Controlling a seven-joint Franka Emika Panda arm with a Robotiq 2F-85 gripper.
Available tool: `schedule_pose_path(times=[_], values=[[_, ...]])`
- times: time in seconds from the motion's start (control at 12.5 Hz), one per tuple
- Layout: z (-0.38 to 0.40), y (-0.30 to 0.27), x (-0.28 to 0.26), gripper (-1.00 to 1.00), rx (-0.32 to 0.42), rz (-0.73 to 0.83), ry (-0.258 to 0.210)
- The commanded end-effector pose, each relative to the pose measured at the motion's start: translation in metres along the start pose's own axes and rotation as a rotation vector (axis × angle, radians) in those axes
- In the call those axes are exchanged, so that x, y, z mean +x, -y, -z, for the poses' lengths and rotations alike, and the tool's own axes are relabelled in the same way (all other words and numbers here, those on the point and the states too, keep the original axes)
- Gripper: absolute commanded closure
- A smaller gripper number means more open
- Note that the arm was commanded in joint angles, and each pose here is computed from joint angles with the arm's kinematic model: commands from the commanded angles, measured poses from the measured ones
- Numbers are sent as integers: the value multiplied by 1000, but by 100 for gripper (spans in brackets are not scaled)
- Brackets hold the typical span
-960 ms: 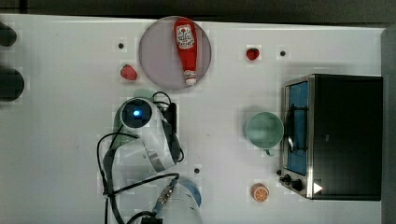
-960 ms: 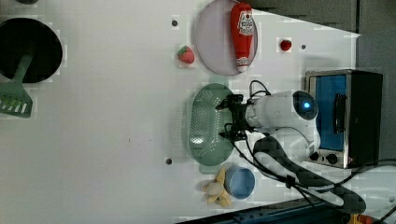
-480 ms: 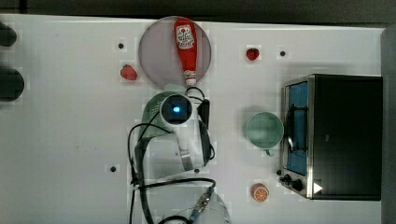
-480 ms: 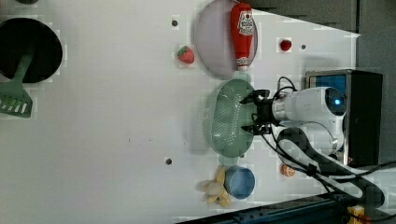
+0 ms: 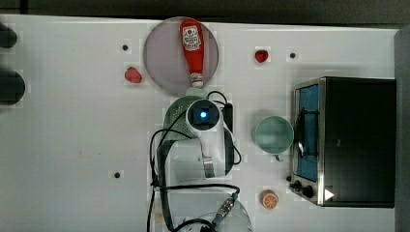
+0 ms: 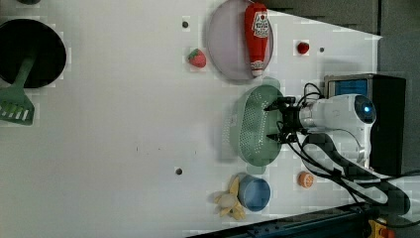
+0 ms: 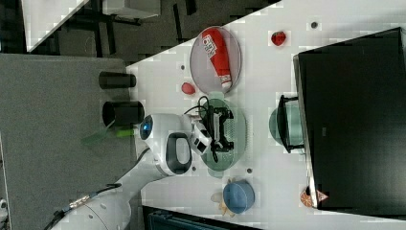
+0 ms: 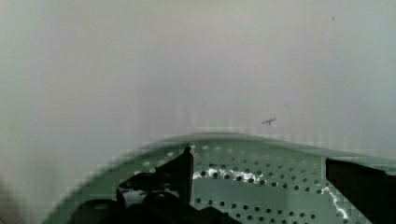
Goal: Drag strainer left to right.
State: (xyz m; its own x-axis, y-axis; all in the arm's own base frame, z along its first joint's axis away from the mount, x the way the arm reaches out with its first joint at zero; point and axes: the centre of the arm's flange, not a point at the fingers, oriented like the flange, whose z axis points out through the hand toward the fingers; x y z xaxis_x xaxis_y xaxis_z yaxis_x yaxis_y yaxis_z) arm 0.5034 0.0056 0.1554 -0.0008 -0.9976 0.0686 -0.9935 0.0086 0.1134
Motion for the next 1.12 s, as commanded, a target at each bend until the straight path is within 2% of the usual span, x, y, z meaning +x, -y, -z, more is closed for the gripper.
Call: schedule_pose_path(times=[0.08,0.8,1.04,1.12], values=[[10,-2,20,-100,11,77,-17],[6,-7,91,-100,3,36,-51],[20,-3,90,-100,34,48,-52],[37,-2,83,-100,53,116,-51]])
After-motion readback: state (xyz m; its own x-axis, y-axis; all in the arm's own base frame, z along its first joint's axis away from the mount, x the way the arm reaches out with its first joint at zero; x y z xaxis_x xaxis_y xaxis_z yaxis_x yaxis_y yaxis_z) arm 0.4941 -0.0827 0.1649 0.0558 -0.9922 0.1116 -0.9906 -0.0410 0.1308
